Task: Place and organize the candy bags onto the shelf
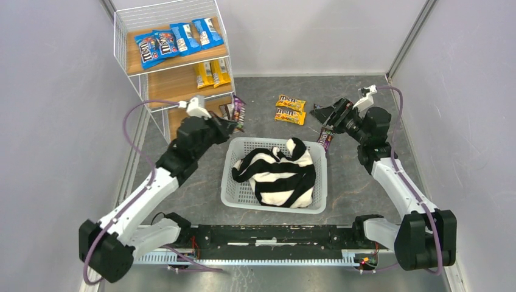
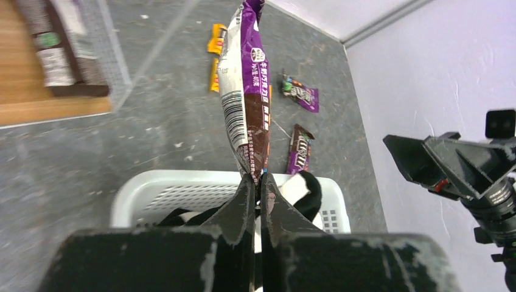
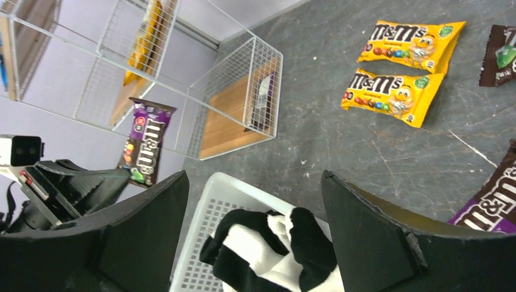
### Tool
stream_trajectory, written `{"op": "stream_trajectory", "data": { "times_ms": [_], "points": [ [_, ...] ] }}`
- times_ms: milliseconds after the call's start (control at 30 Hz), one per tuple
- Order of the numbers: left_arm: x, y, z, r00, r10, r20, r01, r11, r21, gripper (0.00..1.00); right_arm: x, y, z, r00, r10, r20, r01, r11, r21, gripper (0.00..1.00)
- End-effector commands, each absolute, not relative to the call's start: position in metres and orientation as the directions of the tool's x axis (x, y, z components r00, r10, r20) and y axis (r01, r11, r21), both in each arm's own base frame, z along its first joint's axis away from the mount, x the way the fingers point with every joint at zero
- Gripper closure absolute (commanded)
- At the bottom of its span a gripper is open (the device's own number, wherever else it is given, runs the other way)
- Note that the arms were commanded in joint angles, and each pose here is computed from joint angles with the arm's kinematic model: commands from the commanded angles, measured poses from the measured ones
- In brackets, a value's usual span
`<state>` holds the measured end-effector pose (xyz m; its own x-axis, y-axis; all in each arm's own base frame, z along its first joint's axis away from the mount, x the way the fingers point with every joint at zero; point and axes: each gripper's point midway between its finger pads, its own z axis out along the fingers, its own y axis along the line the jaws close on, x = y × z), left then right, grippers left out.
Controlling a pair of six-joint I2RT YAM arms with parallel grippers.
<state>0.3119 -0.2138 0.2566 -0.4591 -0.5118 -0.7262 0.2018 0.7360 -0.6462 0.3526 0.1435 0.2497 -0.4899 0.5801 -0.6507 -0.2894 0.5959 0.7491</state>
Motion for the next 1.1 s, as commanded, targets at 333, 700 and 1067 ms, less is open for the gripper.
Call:
{"op": "stream_trajectory", "data": {
  "times_ms": [333, 700, 1067],
  "points": [
    [0.3, -0.099, 0.197, -0.498, -0.713, -0.494, -0.06, 0.597, -0.8, 0.98, 0.361, 0.146, 0.231, -0.527, 0.503, -0.685, -0.308, 0.639, 0.705, 0.13],
    [0.356, -0.073, 0.168, -0.32, -0.86, -0.398, 0.0, 0.42, -0.908, 0.98, 0.36, 0.147, 0.217, -0.556, 0.466, -0.689, -0.308, 0.654, 0.691, 0.14],
    [0.417, -0.074, 0.124, -0.374, -0.855, -0.359, -0.083, 0.417, -0.905, 0.98, 0.359, 0.146, 0.213, -0.559, 0.438, -0.704, -0.317, 0.672, 0.669, 0.14]
  ]
}}
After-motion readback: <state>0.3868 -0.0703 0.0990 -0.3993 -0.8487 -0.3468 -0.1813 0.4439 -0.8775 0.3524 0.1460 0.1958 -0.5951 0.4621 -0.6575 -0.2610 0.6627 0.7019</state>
